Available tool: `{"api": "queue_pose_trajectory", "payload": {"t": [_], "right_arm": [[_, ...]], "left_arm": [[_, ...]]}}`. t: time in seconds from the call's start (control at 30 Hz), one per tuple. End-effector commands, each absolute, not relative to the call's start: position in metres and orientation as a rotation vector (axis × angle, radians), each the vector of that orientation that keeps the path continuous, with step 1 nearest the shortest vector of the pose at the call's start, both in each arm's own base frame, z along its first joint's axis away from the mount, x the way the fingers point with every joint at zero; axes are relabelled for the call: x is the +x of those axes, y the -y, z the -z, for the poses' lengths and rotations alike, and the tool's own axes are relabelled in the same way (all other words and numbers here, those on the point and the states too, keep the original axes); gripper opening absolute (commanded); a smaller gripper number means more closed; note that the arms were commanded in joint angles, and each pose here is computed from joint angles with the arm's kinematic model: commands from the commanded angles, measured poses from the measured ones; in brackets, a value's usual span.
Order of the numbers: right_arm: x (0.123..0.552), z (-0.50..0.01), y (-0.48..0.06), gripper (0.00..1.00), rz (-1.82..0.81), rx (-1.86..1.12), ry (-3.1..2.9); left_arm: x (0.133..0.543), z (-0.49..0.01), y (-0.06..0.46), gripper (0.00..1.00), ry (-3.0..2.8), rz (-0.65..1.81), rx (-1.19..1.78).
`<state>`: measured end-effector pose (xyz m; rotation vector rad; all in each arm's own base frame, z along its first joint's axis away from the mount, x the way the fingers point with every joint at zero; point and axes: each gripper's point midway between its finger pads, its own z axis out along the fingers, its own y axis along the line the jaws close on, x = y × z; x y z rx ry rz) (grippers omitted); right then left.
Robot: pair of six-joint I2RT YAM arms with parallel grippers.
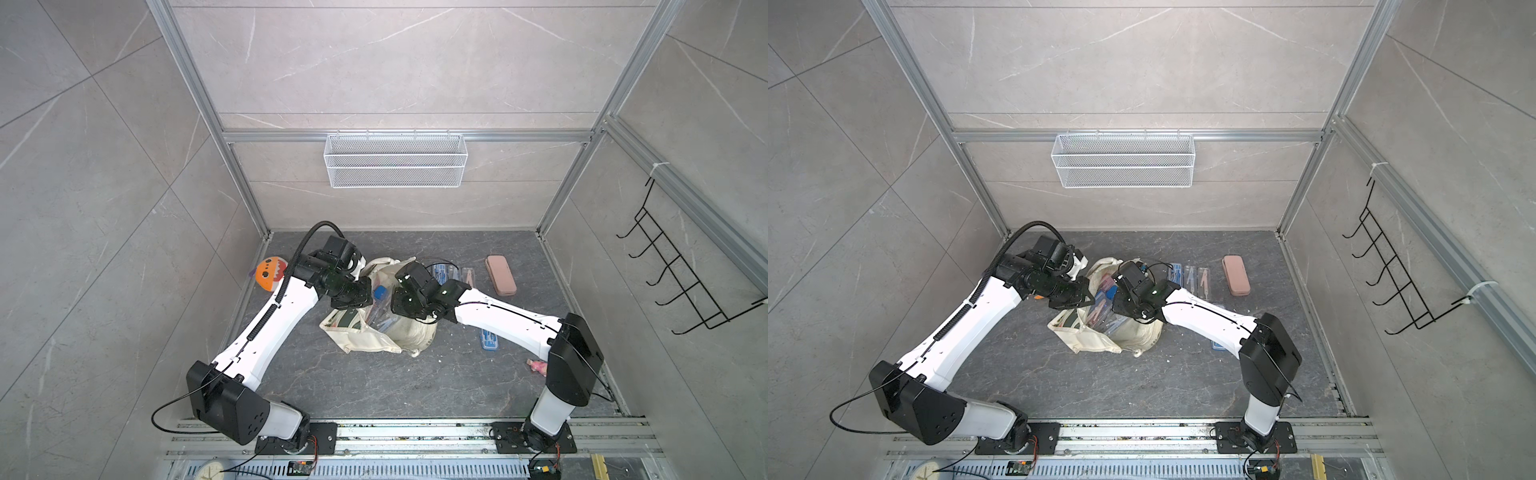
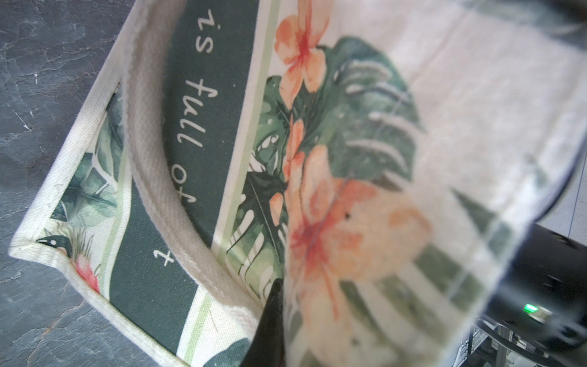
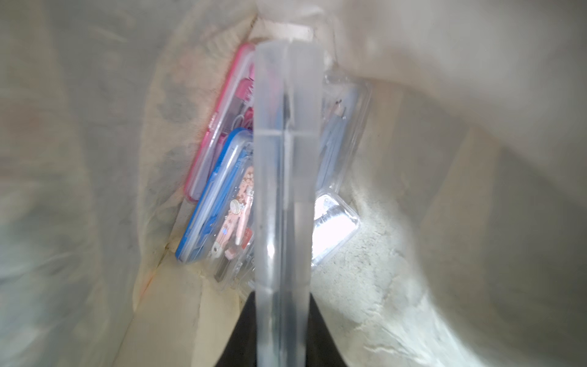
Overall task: Take out the compass set from the canvas bag
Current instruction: Pick up the compass set from the canvas bag, then place the compass set at the center of the board.
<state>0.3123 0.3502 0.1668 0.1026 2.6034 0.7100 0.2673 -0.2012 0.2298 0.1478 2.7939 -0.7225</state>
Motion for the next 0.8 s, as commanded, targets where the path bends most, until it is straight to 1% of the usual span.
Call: {"api": "queue_pose_trajectory", "payload": {"t": [0.0, 0.23, 0.33, 0.47, 0.63, 0.77], "right_arm": [[0.306, -0.202, -0.342, 0.15, -0.772, -0.042, -2.551], [0.28, -0.219, -0.329, 0.12, -0.915, -0.257, -2.56], [0.269, -0.226, -0.315, 0.12, -0.943, -0.3, -2.56], [0.261, -0.238, -0.29, 0.12, -0.974, -0.281, -2.537], [0.261, -0.243, -0.249, 0.12, -0.926, -0.195, -2.537], [0.262, -0.237, -0.217, 0.12, -0.874, -0.119, -2.548]], "left_arm": [[0.272, -0.248, 0.205, 0.0, -2.744, 0.755, 0.151], [0.275, -0.25, 0.206, 0.0, -2.738, 0.747, 0.157], [0.277, -0.25, 0.206, 0.0, -2.735, 0.744, 0.155], [0.278, -0.249, 0.206, 0.0, -2.733, 0.739, 0.152], [0.28, -0.25, 0.206, 0.0, -2.73, 0.739, 0.148], [0.281, -0.25, 0.207, 0.0, -2.727, 0.738, 0.155]]}}
